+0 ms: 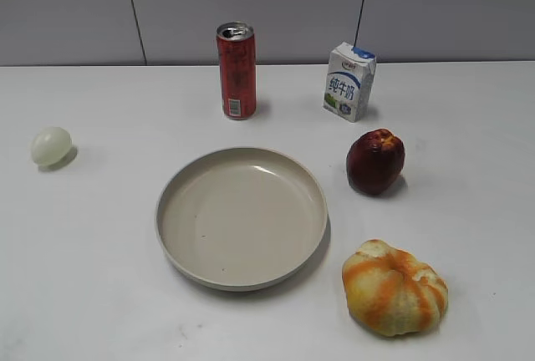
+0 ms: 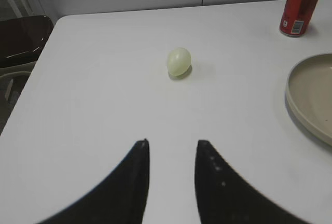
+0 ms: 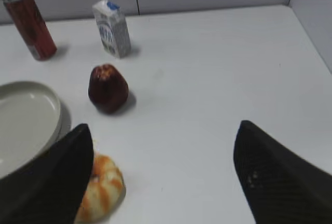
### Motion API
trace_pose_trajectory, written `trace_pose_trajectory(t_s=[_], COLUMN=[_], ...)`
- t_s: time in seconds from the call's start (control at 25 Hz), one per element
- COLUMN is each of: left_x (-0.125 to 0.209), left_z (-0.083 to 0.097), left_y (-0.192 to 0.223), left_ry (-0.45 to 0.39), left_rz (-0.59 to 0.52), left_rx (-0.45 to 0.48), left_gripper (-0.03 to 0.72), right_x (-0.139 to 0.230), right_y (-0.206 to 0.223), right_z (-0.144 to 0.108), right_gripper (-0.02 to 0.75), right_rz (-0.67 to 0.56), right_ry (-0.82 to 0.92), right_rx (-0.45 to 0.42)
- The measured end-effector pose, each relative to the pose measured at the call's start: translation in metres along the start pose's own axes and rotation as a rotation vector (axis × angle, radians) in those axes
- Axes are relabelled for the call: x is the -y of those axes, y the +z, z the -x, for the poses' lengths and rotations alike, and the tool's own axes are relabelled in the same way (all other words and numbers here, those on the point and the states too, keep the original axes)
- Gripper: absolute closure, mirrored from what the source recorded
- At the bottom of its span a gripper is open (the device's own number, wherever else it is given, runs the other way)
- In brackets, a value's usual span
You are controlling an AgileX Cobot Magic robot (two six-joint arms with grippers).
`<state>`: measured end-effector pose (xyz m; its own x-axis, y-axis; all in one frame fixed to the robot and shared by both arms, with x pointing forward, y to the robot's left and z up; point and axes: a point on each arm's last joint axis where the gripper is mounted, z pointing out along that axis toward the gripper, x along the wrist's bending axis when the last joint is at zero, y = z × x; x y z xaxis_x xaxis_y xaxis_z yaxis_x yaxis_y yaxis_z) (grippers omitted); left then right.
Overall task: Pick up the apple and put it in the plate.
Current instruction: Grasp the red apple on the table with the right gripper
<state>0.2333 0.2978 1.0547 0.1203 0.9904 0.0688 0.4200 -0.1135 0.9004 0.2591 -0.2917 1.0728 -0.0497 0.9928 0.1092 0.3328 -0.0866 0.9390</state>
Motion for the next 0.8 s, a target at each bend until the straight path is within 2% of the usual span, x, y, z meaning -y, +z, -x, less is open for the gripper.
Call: trace_pose_trajectory(t_s=[0.16,0.28,0.48,0.6,0.72,0.8], left_x=[0.0,0.0,0.0,0.0,0.0,0.0], left_z=[0.0,0.0,0.0,0.0,0.0,0.0], left_y=[0.0,0.0,0.0,0.0,0.0,0.0], left_ry=[0.0,0.0,0.0,0.0,0.0,0.0], left_rz=[0.0,0.0,0.0,0.0,0.0,0.0], left_rx=[0.0,0.0,0.0,0.0,0.0,0.0], left_gripper=[0.449,0.449,0.449,0.449,0.449,0.449], right_x=[-0.023,-0.04,-0.058,-0.077,-0.096,-0.1], right_y=[0.022,0.049,0.106,0.141,0.177,0.206], right_z=[0.001,0.003,0.004,-0.003,-0.023,-0.042], right_gripper=[0.055,0.057,0.067,0.079,0.085,0.088], right_rz=[0.164,0.203,0.045,-0.04,-0.14,-0.254], right_ry=[0.026,0.042,0.053,0.031,-0.022,-0.061], right_rx=[-0.005,0.006,0.021,-0.009,-0.08,-0.135])
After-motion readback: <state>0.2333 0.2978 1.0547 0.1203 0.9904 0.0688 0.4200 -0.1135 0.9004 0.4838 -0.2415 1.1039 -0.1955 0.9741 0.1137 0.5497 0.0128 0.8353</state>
